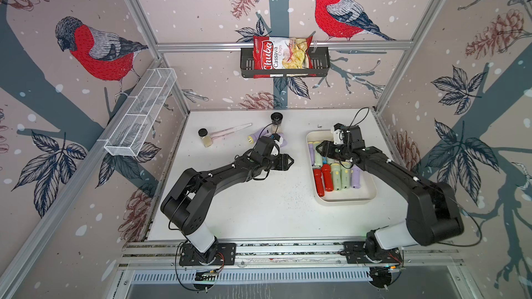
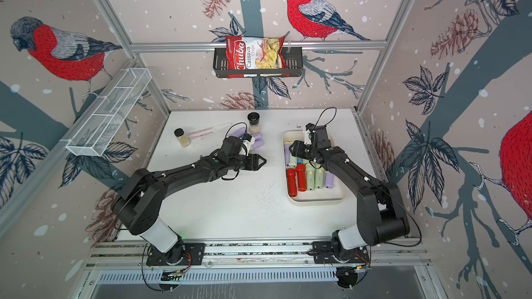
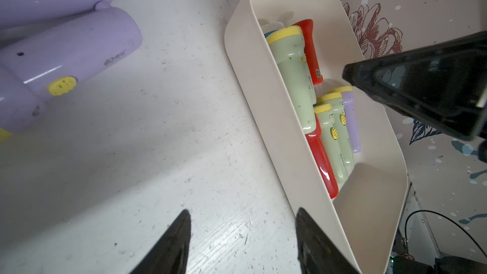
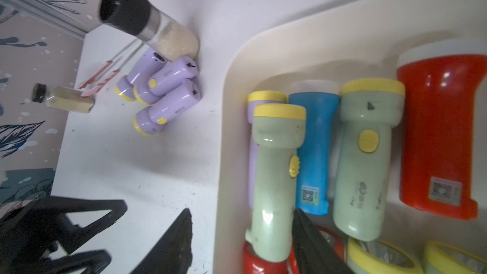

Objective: Put the flashlights into the storage boxes
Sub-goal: Place the flashlight at the storage box, then adjust the flashlight at the center of the board.

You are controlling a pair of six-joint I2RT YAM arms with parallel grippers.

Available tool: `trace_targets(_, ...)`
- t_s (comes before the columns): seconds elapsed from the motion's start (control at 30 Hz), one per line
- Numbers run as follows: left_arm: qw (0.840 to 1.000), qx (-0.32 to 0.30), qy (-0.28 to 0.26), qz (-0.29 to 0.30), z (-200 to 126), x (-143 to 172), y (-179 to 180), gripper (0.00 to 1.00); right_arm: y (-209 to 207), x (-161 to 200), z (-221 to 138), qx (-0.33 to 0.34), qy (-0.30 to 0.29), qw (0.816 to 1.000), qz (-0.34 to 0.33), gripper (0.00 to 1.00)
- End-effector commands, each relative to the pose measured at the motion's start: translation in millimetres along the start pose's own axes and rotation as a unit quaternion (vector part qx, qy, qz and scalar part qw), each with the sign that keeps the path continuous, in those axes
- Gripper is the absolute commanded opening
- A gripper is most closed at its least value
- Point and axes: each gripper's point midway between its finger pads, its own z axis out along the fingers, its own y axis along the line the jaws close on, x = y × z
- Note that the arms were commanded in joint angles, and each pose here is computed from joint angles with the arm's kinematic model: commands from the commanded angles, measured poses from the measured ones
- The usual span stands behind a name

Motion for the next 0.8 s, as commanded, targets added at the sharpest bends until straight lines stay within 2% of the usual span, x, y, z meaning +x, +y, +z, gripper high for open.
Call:
trace_targets(0.0,1.0,-0.023,-0.008,0.005,-8.0,-3.0,10.8,0.63,15.0,-11.4,-14.3,0.007,-0.051,0.997,-0.061,0.6)
trace_targets(0.17,0.999,-0.048,-0.02,-0.017,-23.8,-7.1,35.8,0.63,58.9,-3.8,-37.1,-0.021,-0.115,0.98,-0.159,0.6)
trace_targets(0.23,0.998,-0.06,-0.023,-0.024,-30.5,-9.6,46.8,0.63,68.5,0.8,-40.7,-0.029,-0.125,0.976,-0.177,0.6)
trace_targets(0.6,0.983,-0.184,-0.002,-0.016,-49.1,-17.9,108.6,0.64,83.8,16.1,-39.1,-0.05,-0.121,0.972,-0.196,0.6)
trace_targets(0.77,0.977,-0.215,0.006,-0.004,-45.5,-30.9,124.8,0.65,86.9,18.1,-37.6,-0.056,-0.119,0.971,-0.199,0.6)
